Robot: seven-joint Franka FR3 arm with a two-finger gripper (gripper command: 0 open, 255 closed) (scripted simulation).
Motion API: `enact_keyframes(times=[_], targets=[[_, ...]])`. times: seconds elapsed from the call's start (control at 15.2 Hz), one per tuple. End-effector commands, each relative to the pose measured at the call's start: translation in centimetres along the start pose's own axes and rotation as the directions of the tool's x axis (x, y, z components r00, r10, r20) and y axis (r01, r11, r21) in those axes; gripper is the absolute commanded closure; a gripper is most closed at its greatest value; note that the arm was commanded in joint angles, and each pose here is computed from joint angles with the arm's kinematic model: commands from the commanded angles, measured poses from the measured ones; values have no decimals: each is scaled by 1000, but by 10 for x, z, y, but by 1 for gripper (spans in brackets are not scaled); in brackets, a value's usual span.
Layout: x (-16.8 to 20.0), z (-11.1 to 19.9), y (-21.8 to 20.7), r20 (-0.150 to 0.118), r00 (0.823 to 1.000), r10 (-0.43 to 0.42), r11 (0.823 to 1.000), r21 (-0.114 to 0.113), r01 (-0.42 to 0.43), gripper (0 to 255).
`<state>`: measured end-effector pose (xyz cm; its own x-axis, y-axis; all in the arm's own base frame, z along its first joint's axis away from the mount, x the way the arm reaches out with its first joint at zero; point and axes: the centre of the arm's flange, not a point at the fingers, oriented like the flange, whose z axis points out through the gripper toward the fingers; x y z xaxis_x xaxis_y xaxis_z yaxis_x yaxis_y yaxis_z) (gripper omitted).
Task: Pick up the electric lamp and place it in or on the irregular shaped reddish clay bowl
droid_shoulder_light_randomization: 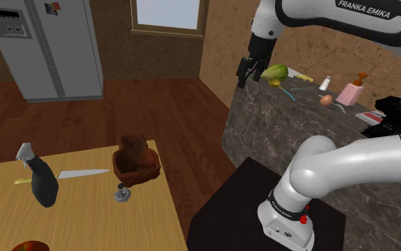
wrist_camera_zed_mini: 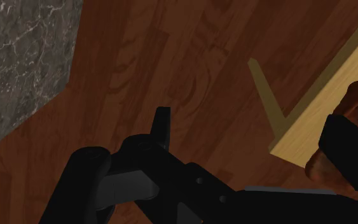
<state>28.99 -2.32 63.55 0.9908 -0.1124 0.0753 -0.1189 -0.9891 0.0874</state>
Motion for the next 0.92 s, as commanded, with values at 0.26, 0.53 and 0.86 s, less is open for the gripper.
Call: enact_keyframes(times=[0.26,0.53,0.86], targets=[[10,30,-41,1,1000,-16,1000,6,16,0],[20,60,-83,2,999,-32,999,12,32,0],[31,97,-135,4,999,-52,998,19,52,0]])
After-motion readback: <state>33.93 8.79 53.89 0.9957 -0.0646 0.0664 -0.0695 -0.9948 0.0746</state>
